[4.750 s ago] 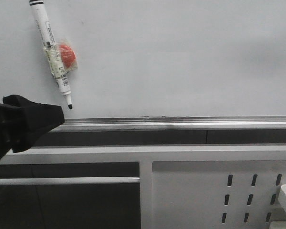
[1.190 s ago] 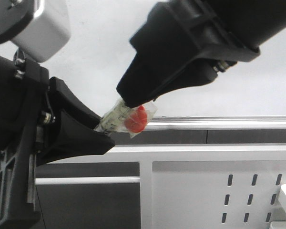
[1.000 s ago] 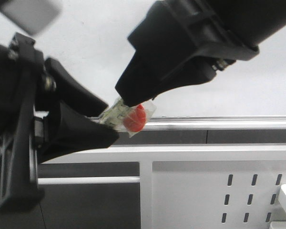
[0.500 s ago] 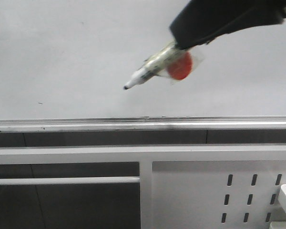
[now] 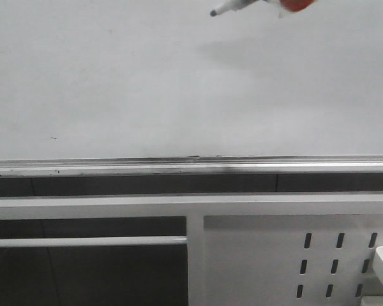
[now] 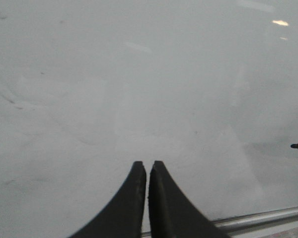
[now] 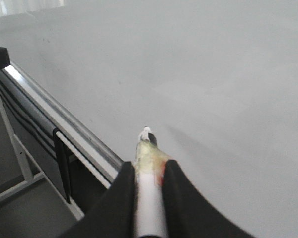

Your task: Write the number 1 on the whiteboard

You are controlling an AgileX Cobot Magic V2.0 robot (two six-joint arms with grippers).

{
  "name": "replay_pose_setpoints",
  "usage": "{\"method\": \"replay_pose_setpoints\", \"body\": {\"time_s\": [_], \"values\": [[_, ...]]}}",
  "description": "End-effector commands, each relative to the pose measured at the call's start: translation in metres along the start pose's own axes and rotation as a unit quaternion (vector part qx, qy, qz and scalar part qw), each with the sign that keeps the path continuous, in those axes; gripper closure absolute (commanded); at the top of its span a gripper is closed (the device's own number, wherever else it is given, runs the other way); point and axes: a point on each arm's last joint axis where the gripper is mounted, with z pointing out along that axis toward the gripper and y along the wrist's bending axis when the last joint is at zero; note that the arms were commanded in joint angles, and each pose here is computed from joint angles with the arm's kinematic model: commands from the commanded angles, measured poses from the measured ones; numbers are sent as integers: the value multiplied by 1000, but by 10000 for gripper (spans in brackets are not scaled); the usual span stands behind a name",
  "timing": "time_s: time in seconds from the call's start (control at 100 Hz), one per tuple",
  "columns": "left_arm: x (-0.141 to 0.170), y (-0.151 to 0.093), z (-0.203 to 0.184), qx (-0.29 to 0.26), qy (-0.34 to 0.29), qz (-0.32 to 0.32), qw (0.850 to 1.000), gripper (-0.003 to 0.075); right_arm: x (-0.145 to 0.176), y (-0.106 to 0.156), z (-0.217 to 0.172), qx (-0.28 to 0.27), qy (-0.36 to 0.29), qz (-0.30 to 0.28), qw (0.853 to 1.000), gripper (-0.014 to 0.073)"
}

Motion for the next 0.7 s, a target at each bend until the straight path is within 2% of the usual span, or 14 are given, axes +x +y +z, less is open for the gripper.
{"method": "replay_pose_setpoints", "body": {"time_s": [0.0, 0.13, 0.33, 0.69], "values": [[-16, 0, 0, -4, -72, -7, 997, 740, -20, -7, -2, 33, -70, 0, 997, 665], [-18, 0, 0, -5, -83, -8, 997, 740, -16, -8, 11, 36, -56, -5, 998, 665], [-19, 0, 0, -6, -86, -8, 996, 740, -15, -11, 26, 52, -66, -24, 996, 665], [-19, 0, 0, -6, -88, -8, 996, 740, 4, -12, 61, 54, -25, -41, 997, 665]]}}
